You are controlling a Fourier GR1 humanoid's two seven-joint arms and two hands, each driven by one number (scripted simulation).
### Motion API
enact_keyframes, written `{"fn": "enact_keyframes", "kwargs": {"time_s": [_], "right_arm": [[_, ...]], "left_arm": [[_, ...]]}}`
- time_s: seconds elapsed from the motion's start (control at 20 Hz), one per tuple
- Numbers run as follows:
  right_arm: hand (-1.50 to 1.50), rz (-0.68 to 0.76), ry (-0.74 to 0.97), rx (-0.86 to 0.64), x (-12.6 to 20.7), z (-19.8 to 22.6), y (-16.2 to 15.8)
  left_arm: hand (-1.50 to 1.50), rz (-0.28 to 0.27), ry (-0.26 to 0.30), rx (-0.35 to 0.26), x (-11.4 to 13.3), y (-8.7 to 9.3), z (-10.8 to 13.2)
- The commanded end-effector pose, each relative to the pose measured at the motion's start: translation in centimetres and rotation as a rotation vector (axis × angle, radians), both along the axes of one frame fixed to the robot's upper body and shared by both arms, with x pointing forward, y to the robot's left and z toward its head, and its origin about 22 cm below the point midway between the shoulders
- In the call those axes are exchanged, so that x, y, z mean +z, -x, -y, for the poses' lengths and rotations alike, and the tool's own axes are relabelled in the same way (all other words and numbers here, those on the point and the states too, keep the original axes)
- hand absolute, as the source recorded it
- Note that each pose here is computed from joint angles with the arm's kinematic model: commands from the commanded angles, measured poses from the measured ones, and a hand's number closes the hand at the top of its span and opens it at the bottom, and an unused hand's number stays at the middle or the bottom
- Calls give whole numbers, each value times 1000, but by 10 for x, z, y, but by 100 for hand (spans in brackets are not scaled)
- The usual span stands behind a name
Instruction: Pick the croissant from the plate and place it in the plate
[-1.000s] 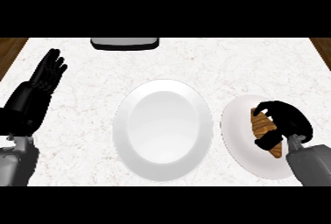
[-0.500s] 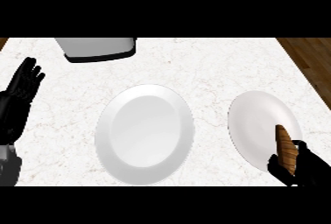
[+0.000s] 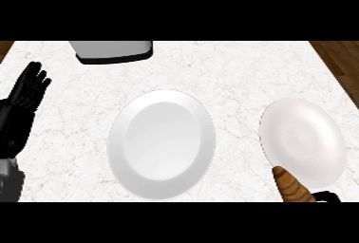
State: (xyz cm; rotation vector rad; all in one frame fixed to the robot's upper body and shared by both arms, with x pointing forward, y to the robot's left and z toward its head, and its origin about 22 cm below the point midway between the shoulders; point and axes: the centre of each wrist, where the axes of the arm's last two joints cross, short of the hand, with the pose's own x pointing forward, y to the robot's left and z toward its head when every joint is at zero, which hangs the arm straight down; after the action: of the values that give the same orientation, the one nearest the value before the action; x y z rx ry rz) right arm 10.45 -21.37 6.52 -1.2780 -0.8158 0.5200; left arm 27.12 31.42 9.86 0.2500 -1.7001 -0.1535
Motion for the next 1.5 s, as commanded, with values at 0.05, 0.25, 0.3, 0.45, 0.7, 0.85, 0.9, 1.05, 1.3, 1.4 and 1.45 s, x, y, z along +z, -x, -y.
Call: {"fn": "enact_keyframes", "kwargs": {"time_s": [0.05, 0.25, 0.3, 0.45, 0.7, 0.85, 0.9, 1.05, 1.3, 1.4, 1.45], "right_arm": [[150, 272, -71, 35, 55, -37, 28], [150, 393, -128, 103, 84, -59, 45], [150, 401, -125, 110, 83, -70, 46], [150, 427, -146, 149, 86, -102, 45], [150, 436, -132, 179, 85, -131, 39], [150, 449, -159, 190, 77, -136, 29], [150, 450, -188, 213, 78, -138, 32], [150, 426, -209, 203, 75, -135, 21], [150, 417, -230, 164, 66, -129, -3], [150, 395, -239, 142, 60, -127, -10], [150, 391, -237, 129, 61, -123, -15]], "left_arm": [[0, 20, 2, -43, 4, -2, 15], [0, 12, -17, -68, 10, -6, 11], [0, 19, 4, -88, 0, -1, 26], [0, 36, 0, -79, 19, -12, 23], [0, 29, 12, -122, 8, -18, 31], [0, 42, 14, -128, 19, -24, 46], [0, 33, 11, -118, 3, -27, 28], [0, 51, -11, -147, 20, -27, 42], [0, 42, 7, -174, 7, -28, 46], [0, 50, 14, -185, 2, -26, 49], [0, 75, 5, -169, 12, -32, 57]]}}
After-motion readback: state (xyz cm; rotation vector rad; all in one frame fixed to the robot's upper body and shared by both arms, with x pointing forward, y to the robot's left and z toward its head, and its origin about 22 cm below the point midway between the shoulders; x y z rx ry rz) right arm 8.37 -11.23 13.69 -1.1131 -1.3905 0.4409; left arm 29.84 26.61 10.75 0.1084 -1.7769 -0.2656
